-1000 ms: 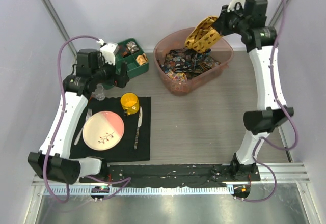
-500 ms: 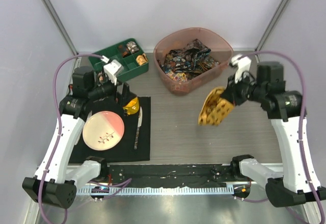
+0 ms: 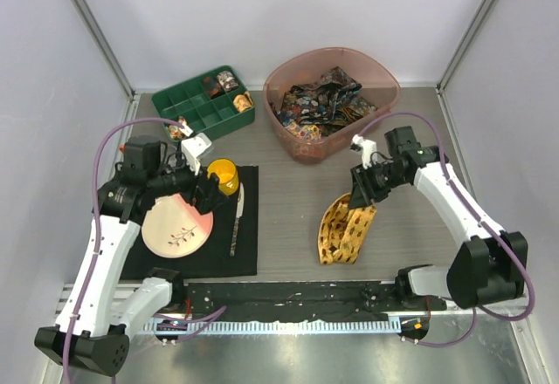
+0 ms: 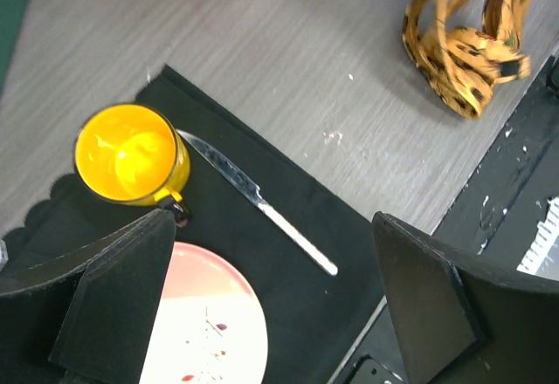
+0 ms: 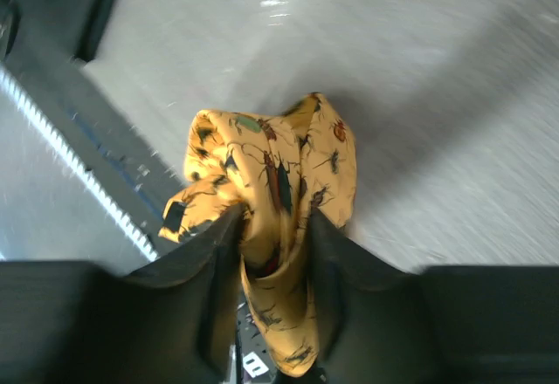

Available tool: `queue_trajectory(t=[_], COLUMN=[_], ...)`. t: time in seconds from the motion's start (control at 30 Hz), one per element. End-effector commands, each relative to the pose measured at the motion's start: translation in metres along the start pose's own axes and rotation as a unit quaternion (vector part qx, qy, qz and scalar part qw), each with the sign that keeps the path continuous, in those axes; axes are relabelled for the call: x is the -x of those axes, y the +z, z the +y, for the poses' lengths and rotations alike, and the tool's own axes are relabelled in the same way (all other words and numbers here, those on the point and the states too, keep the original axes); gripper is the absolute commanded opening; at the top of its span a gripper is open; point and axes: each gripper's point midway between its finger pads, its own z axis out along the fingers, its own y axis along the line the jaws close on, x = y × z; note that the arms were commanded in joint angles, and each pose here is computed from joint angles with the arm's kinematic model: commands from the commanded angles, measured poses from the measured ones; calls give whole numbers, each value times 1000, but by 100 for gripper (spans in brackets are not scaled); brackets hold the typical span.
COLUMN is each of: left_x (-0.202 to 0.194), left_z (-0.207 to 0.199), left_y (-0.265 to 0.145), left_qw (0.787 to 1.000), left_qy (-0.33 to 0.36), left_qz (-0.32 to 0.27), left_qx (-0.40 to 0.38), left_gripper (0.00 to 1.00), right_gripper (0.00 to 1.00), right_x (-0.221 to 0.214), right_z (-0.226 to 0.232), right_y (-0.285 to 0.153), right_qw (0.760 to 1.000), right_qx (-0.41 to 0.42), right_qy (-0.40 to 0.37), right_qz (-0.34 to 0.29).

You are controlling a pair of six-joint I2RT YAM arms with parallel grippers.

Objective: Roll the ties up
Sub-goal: Place the tie at the center of the board.

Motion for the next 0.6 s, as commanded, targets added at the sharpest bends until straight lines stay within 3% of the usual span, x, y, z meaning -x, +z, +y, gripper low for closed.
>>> queue_trajectory(t=[0.0, 0.07, 0.17, 0.3, 0.4, 0.5, 0.57], left_x=[-14, -16, -23, -31, -33, -33, -32], left_z=[-2, 2, 4, 3, 3, 2, 2], left_y=[4, 9, 17, 25, 26, 28, 29], left_qw=[1000, 999, 999, 998, 997, 997, 997], left_qy=[-6, -14, -22, -22, -32, -42, -52], left_qz=[24, 28, 38, 54, 56, 56, 55], left_qx=[-14, -11, -18, -29, -31, -35, -35], left_gripper=[100, 100, 100, 100, 100, 100, 100], right_gripper=[50, 52, 54, 64, 64, 65, 65], right_x=[9, 2, -2, -19, -34, -24, -31], right_z=[-56, -92, -105, -69, -26, 7, 14], right_y=[-20, -44, -67, -74, -70, -60, -48], right_qw=[997, 988, 979, 980, 981, 963, 955], right_qx=[-66, -148, -193, -149, -84, -58, -54], right_qy=[-4, -3, -49, -124, -173, -259, -292], right_qz=[-49, -51, -47, -37, -28, -50, -25])
